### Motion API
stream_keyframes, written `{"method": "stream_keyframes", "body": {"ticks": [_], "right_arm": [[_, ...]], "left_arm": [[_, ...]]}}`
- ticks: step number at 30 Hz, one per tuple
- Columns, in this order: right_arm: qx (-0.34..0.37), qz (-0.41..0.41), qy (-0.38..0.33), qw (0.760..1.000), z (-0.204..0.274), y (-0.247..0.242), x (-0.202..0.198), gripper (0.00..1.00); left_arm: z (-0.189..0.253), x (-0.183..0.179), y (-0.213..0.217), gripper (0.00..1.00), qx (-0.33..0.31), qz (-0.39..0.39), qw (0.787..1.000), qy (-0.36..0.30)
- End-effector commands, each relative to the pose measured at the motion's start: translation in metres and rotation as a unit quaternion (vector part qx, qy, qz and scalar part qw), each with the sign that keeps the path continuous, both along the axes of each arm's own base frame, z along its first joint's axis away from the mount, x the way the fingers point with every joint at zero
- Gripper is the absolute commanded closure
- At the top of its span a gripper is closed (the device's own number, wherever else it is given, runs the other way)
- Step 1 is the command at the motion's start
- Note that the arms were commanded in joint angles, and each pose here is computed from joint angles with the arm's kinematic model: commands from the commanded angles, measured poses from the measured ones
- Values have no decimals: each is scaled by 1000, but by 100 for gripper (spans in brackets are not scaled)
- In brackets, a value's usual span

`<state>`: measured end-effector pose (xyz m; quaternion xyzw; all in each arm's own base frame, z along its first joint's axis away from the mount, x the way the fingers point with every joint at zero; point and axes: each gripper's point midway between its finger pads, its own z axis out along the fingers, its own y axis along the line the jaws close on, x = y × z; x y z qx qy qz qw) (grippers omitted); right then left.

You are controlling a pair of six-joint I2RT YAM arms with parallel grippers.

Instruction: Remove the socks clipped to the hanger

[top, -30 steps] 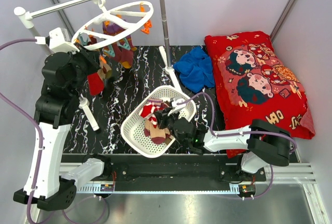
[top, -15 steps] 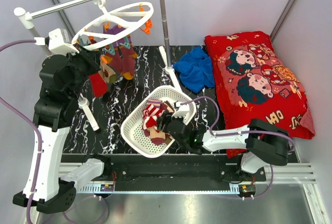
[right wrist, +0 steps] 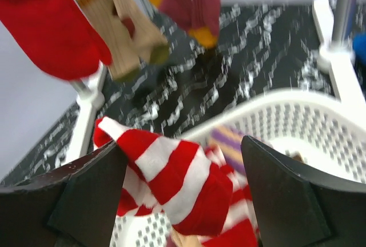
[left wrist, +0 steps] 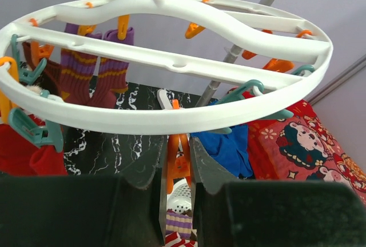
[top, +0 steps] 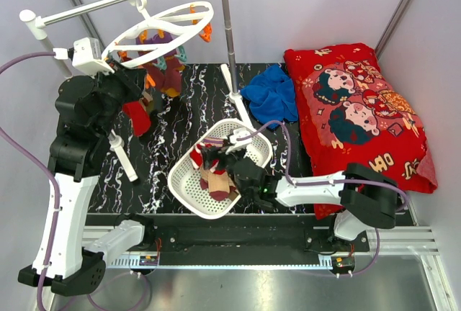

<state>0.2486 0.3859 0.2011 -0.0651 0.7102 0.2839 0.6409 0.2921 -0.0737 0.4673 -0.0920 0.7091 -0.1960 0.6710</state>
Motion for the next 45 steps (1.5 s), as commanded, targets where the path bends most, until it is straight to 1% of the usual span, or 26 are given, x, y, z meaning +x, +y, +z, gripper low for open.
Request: {"method": "stream_keyframes", "body": {"ticks": [1,3,5,7,8,10,12,13,14,15,16,17,19,21,23,27,29,30,32,33,36,40,41,43,44,45], "right_arm": [[17,-35,-86,996,64,5,13,14],[49,-42,-89,994,72,-3,10,18],[60,-33,-81,994,70,-12,4,23],[63,-26,-66,995,73,-18,-2,24],[57,-12,-43,997,63,-16,-8,24],[65,21,-25,997,63,-17,-19,24],[42,83,11,996,44,-5,-37,19],[36,135,21,990,49,8,-50,17],[-20,155,57,986,24,8,-58,15],[-37,171,78,981,19,11,-65,11],[-39,196,95,975,25,19,-74,11],[-65,208,120,969,13,14,-81,10],[-57,232,140,961,18,11,-94,9],[-57,225,169,958,16,3,-99,9],[-75,206,195,956,10,-8,-100,10],[-87,199,215,952,9,-14,-99,9],[-122,215,245,937,-7,-18,-105,9],[-128,222,251,934,-5,-17,-105,9],[-160,246,281,914,-19,-21,-111,9],[-166,245,283,912,-20,-21,-110,9],[-178,259,251,916,-13,-17,-103,9],[-169,238,164,942,14,3,-70,9],[-149,233,118,954,33,15,-54,9],[-138,226,75,961,41,31,-36,9],[-103,223,24,969,67,44,-22,9],[-96,220,11,971,70,56,-12,9]], "left_arm": [[25,-3,-11,83,-7,-35,998,-53],[25,-3,-12,83,-7,-36,998,-53],[25,-2,-12,83,-5,-37,998,-53],[23,-2,-13,83,-5,-38,998,-51],[23,-1,-13,83,-4,-38,998,-51],[25,-2,-13,83,-6,-39,998,-53],[24,-2,-13,83,-4,-39,998,-52],[24,-3,-13,83,-3,-39,998,-52],[25,-3,-12,83,-2,-39,998,-52],[26,-4,-12,82,-3,-39,998,-54],[26,-4,-12,82,-2,-39,998,-54],[26,-5,-12,82,-1,-39,998,-54],[27,-5,-11,82,-2,-38,998,-56],[27,-6,-10,82,-1,-36,998,-56],[26,-7,-10,82,-3,-36,998,-55],[27,-7,-11,82,-4,-38,998,-54],[28,-7,-12,81,-5,-39,998,-56],[29,-8,-11,81,-6,-38,998,-56],[29,-8,-11,81,-4,-37,998,-57],[29,-9,-10,81,-5,-35,998,-58],[29,-8,-9,81,-5,-34,998,-58],[26,-7,-12,81,-13,-39,998,-57],[27,-7,-13,81,-15,-40,997,-59],[26,-7,-17,81,-19,-51,997,-60],[26,-7,-18,80,-20,-54,997,-61],[26,-7,-19,80,-21,-57,996,-61]]}}
